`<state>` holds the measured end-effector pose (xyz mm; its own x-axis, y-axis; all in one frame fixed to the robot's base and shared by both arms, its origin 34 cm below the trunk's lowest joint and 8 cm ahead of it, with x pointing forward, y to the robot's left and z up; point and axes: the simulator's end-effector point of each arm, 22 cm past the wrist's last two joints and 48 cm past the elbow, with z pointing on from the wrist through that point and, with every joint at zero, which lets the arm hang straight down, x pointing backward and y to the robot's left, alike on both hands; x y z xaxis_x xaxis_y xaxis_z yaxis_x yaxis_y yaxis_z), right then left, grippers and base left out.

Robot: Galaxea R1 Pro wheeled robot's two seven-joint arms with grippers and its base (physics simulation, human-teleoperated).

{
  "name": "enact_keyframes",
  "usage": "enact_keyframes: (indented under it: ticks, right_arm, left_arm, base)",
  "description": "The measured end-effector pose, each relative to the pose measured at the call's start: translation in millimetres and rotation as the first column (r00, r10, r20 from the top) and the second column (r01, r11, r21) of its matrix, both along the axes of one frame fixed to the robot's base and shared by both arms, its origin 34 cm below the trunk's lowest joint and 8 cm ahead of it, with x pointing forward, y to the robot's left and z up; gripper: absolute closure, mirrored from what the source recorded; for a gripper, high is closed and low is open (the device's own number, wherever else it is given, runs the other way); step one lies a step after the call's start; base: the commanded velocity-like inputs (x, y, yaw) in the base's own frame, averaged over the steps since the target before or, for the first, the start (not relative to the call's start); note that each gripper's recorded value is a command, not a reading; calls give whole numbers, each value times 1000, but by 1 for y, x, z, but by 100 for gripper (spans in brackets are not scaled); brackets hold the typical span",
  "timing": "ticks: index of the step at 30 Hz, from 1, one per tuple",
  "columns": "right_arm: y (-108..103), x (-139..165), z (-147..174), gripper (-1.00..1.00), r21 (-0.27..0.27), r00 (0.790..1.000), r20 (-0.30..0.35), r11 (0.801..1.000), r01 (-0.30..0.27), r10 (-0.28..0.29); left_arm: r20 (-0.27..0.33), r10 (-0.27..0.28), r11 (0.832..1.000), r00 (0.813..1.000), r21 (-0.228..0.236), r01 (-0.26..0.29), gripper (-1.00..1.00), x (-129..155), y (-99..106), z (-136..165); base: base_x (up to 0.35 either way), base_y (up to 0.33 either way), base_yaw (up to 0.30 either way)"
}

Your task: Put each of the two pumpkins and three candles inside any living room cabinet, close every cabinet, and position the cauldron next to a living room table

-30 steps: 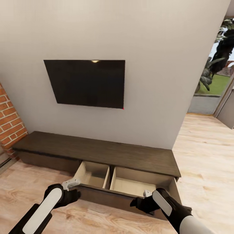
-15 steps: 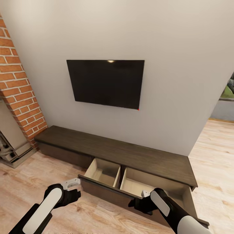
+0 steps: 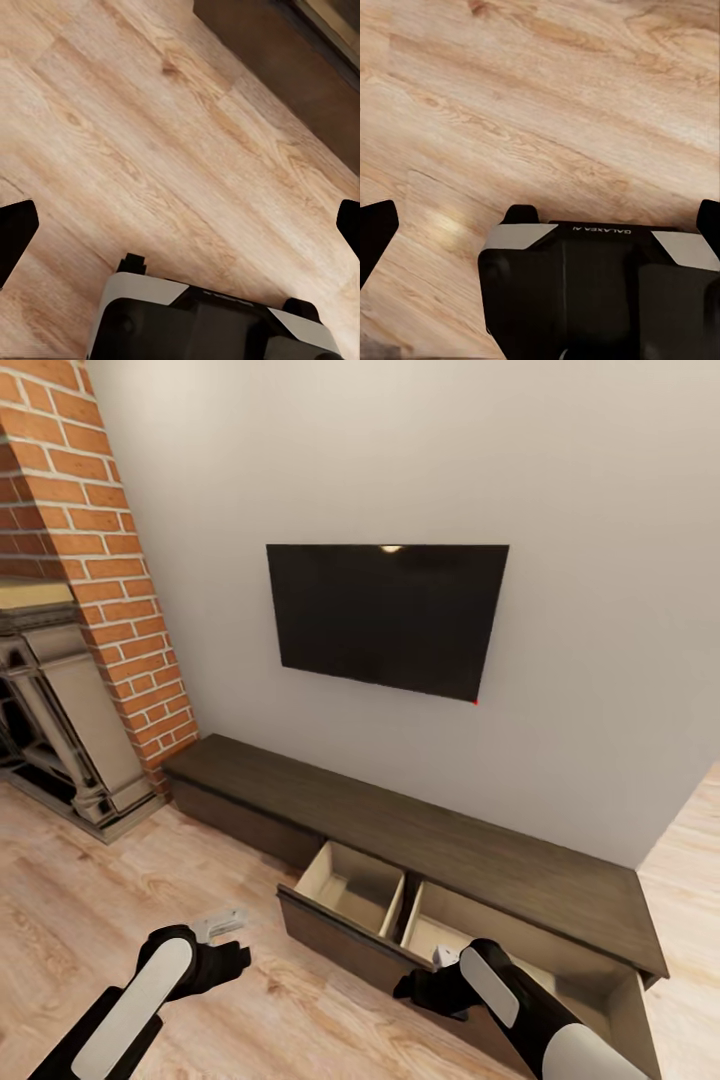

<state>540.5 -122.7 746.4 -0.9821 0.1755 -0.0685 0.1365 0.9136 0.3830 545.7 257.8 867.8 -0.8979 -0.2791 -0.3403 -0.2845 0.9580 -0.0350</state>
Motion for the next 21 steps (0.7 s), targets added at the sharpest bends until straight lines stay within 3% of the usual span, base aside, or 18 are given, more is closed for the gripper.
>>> enact_keyframes:
  ticks: [15,21]
  right_arm:
    - [8,-1,1,-100,8,1000,-1,1000,-7,7]
    - [6,-1,0,-100,-15,1000,8,999,-28,28]
  left_arm:
    - [0,-1,1000,1000,-6,1,-100,0,-3,0]
    - [2,-2,1000,1000,-10,2,-100,1,-6,1]
  base:
    - [0,0,291]
    - [0,0,291]
